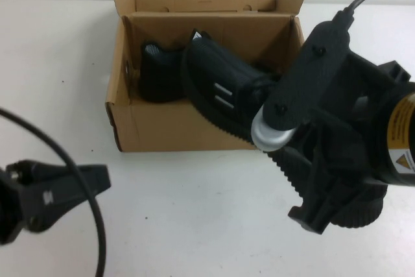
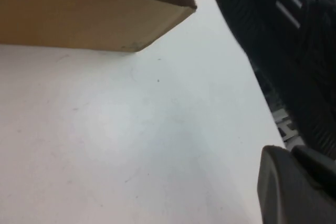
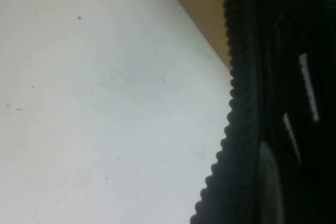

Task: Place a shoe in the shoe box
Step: Hand over the shoe

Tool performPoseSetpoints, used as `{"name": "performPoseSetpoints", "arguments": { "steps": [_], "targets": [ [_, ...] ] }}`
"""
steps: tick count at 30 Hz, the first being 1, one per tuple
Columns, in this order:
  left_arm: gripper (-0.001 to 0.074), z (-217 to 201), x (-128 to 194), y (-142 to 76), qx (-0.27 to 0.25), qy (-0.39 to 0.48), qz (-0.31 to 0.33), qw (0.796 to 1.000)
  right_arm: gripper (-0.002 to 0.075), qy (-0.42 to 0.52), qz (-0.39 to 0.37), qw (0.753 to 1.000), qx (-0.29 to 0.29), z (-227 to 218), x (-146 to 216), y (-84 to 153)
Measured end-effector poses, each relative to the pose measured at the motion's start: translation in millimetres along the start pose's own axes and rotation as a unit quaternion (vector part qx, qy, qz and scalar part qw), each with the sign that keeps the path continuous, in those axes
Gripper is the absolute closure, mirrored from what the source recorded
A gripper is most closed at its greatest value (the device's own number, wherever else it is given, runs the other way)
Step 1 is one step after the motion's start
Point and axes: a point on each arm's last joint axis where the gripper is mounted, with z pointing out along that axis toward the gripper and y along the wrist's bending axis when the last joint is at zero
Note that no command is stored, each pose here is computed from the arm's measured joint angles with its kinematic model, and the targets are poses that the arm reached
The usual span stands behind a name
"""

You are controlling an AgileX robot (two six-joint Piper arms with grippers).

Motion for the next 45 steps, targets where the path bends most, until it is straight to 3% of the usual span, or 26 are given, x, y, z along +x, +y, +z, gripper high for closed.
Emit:
{"name": "performPoseSetpoints", "arguments": {
  "steps": [5,10,17,26,29,34,36,39,45],
  "targets": [
    [0.0736,17.5,-11.1,7.5,0.029,0.003,-0.029,0.999,0.0730,0.002,0.004,1.000,-0.020,-0.1,0.3,3.7],
    [0.0736,37.4,-16.9,18.2,0.057,0.033,-0.081,0.995,0.0731,0.007,-0.039,0.997,-0.059,-0.7,1.8,10.7],
    [0.0736,59.2,-16.0,24.7,0.135,0.103,-0.131,0.977,0.0730,0.029,-0.072,0.994,-0.076,-2.0,6.6,13.2],
    [0.0722,67.8,-19.4,31.6,0.139,0.098,-0.149,0.974,0.0731,0.044,-0.082,0.994,-0.061,-8.2,12.2,8.3],
    [0.0619,67.8,-19.6,31.5,0.139,0.097,-0.150,0.974,0.0730,0.049,-0.085,0.994,-0.056,-8.2,13.0,7.4],
    [0.0273,68.1,-20.4,32.0,0.134,0.096,-0.180,0.970,0.0730,0.049,-0.086,0.994,-0.055,-8.2,13.0,7.2],
    [0.0174,68.4,-22.5,32.1,0.135,0.086,-0.191,0.969,0.0730,0.049,-0.086,0.994,-0.055,-8.2,13.0,7.2],
    [0.0121,68.9,-26.5,32.3,0.137,0.066,-0.205,0.967,0.0731,0.049,-0.083,0.993,-0.061,-8.3,13.0,8.4],
    [0.0102,71.9,-30.4,37.5,0.121,0.044,-0.217,0.968,0.0730,0.045,-0.080,0.994,-0.067,-8.4,12.4,9.5]
  ]
}}
